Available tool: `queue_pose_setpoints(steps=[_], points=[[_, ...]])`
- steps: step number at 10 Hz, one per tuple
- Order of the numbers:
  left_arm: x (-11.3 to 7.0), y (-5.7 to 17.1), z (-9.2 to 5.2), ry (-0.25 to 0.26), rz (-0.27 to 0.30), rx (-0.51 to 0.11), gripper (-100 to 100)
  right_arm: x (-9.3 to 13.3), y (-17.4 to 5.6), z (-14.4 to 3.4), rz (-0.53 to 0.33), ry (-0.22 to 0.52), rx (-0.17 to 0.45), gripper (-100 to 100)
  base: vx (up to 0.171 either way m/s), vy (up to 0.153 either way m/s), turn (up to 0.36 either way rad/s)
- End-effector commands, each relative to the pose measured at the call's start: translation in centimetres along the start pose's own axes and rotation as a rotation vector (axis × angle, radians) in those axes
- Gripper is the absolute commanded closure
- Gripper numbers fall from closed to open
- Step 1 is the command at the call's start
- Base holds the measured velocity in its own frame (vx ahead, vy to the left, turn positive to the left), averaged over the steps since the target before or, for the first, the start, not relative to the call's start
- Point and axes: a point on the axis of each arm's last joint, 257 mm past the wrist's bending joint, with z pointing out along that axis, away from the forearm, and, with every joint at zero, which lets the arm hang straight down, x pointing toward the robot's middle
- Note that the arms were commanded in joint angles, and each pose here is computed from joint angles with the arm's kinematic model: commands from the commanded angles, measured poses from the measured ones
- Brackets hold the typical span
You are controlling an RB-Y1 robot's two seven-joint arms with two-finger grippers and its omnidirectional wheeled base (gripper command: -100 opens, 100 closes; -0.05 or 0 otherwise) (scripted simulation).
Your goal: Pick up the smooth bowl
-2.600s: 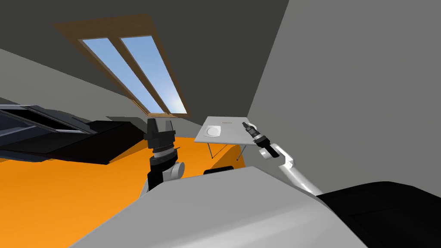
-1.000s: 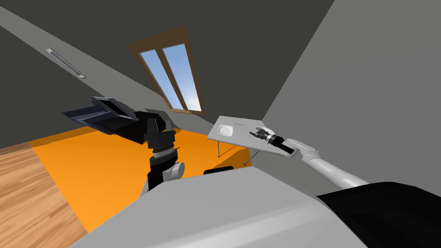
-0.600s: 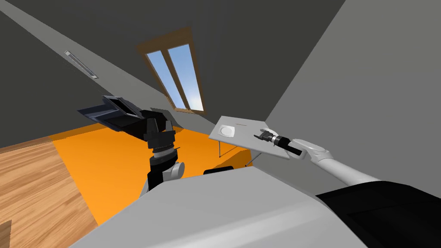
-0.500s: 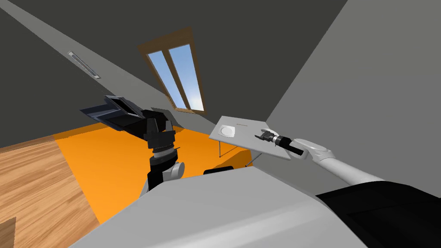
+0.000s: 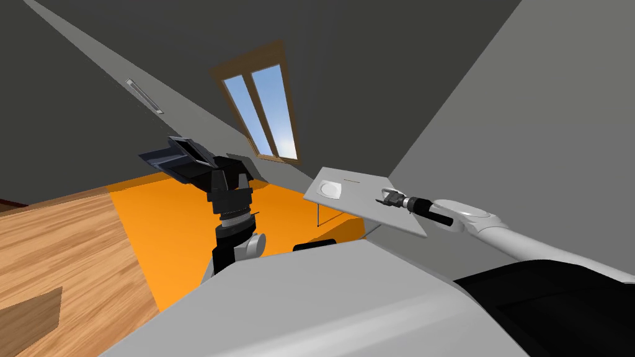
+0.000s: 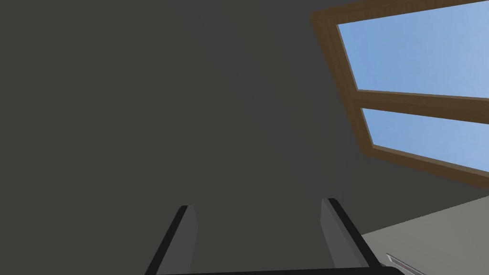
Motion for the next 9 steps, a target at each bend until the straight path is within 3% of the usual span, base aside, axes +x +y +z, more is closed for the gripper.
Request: queue_pose_setpoints(steps=[1,3,4,6,7,8,9], points=[[0.0,0.0,0.0,0.0,0.0,0.0,0,1.4,-0.5,-0.5,-0.028,0.038,0.0,-100,0.005,-0.013,0.064],[0.0,0.0,0.0,0.0,0.0,0.0,0,5.5,-1.8,-2.8,-0.127,0.16,-0.019,-100,0.006,-0.017,0.136],[0.0,0.0,0.0,0.0,0.0,0.0,0,5.8,-2.0,-2.9,-0.125,0.165,-0.016,-100,0.003,-0.02,0.055],[0.0,0.0,0.0,0.0,0.0,0.0,0,9.6,-3.0,-5.5,-0.202,0.279,-0.041,-100,0.006,-0.019,0.113],[0.0,0.0,0.0,0.0,0.0,0.0,0,9.6,-3.0,-5.5,-0.202,0.279,-0.041,-100,0.008,-0.026,0.053],[0.0,0.0,0.0,0.0,0.0,0.0,0,12.7,-3.5,-8.0,-0.259,0.374,-0.072,-100,0.014,-0.034,0.132],[0.0,0.0,0.0,0.0,0.0,0.0,0,14.1,-3.5,-9.1,-0.279,0.412,-0.088,-100,0.027,-0.047,0.19]])
